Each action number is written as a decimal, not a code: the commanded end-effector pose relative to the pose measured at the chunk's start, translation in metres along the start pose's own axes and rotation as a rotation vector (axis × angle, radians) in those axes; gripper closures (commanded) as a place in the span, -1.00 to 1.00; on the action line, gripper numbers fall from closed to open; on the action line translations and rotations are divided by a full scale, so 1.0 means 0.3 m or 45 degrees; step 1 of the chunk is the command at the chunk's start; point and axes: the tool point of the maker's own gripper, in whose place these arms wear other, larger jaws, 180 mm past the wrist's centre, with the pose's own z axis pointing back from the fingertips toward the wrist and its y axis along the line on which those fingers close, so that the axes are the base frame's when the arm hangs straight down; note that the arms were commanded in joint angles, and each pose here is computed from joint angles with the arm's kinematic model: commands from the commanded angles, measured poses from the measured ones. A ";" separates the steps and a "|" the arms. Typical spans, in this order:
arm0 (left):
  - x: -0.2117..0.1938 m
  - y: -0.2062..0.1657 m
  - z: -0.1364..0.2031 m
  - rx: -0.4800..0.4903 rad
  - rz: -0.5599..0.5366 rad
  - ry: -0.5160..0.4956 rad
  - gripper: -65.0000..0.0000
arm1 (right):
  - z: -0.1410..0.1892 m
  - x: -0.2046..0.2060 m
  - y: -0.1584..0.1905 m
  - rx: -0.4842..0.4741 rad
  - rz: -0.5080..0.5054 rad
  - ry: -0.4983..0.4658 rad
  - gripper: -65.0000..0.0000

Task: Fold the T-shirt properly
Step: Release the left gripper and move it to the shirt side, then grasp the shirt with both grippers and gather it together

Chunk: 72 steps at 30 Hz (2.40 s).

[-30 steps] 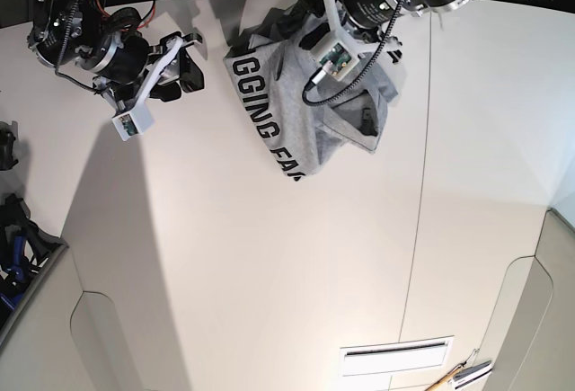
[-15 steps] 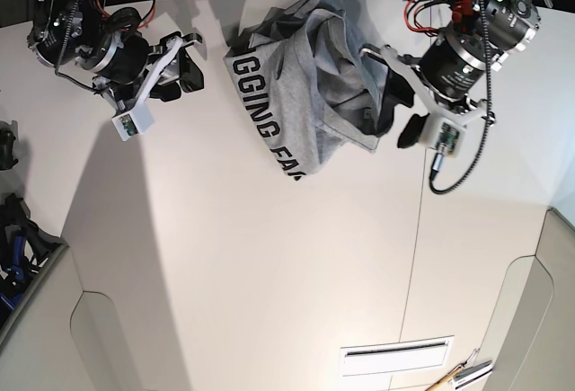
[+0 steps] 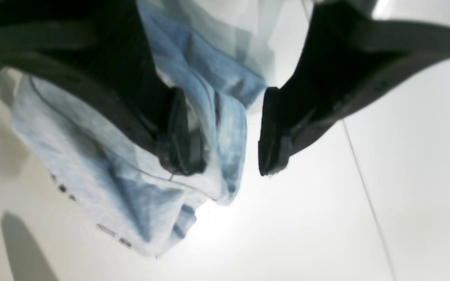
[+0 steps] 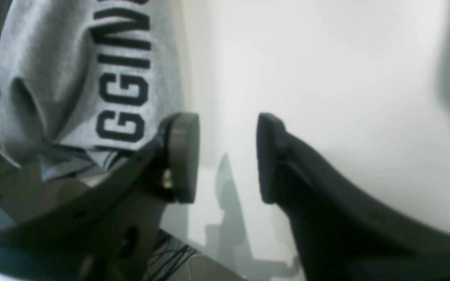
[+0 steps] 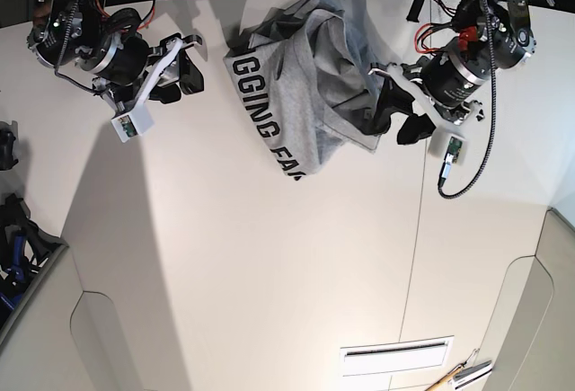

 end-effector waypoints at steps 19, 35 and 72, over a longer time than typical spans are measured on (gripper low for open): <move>-0.045 0.074 -0.014 0.106 -0.053 0.090 1.00 | 0.011 0.040 0.005 0.008 0.021 -0.060 0.26; -0.092 0.142 0.057 0.128 0.145 0.124 1.00 | 0.012 0.063 0.003 0.006 0.025 -0.097 0.26; -0.145 -0.161 -0.082 -0.325 0.144 0.133 1.00 | -0.085 0.092 0.365 0.530 0.229 -0.096 1.00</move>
